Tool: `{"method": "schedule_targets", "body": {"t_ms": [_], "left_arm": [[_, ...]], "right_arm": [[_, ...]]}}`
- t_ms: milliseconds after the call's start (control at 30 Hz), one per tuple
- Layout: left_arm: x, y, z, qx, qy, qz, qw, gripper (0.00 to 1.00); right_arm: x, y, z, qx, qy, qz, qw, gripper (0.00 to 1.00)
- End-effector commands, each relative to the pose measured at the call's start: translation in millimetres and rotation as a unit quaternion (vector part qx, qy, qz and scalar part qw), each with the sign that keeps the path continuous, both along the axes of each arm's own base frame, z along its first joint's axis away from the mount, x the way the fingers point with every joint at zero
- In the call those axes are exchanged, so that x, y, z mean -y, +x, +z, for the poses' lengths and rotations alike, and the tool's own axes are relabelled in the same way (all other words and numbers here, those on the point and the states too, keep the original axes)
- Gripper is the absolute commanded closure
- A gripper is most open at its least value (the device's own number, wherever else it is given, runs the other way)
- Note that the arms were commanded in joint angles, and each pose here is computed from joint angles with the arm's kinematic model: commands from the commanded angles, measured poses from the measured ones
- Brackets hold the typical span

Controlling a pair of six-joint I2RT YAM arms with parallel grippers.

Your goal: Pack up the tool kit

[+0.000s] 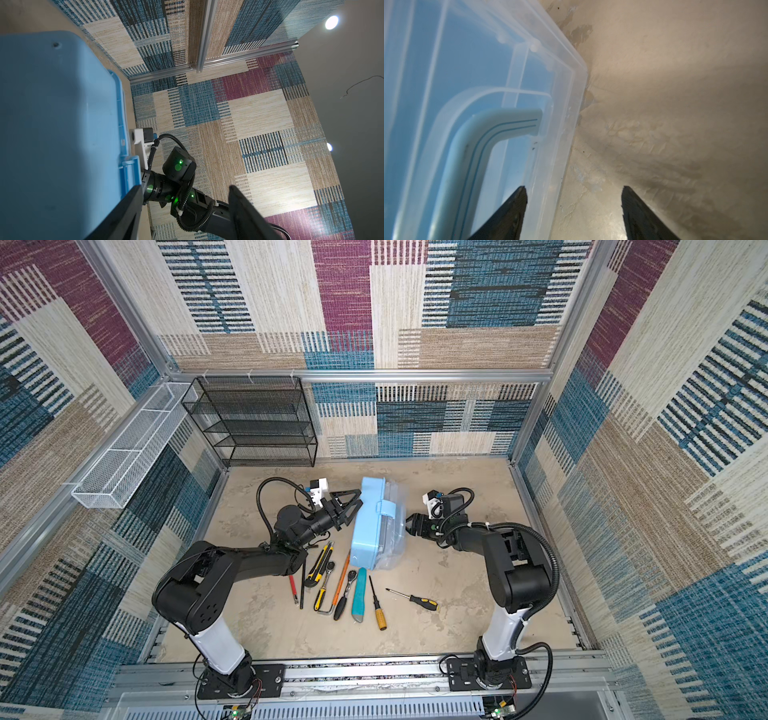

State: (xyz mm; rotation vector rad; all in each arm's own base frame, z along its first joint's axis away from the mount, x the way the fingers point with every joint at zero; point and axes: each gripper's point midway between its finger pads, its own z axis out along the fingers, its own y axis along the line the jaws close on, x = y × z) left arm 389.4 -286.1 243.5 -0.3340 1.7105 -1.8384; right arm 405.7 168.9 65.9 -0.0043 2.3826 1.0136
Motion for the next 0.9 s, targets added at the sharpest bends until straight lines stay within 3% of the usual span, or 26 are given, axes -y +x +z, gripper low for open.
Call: {"method": "schedule_targets", "body": {"t_ms": [0, 167, 300, 467, 867], "left_arm": [[-4.3, -2.6, -12.8, -0.007, 0.043, -0.001, 0.999, 0.32], [-14.8, -7.9, -18.8, -0.017, 0.109, 0.005, 0.994, 0.33], [-26.4, -14.1, -31.5, -0.039, 0.188, 0.012, 0.981, 0.33], [-27.0, -20.2, -47.0, -0.058, 0.242, -0.009, 0.968, 0.32], [1.7, -15.6, -70.2, -0.084, 0.250, -0.080, 0.961, 0.38]], "right_arm": [[-0.3, 2.7, 1.3, 0.005, -0.003, 0.001, 1.000, 0.26], [-1.3, 4.0, 3.8, 0.007, 0.002, 0.002, 1.000, 0.26], [-2.7, 3.0, 5.2, 0.005, 0.006, 0.004, 1.000, 0.26], [-5.1, 2.9, 12.8, 0.009, 0.015, 0.007, 1.000, 0.27], [-18.2, 3.6, 44.7, 0.030, 0.065, 0.031, 0.997, 0.29]]}}
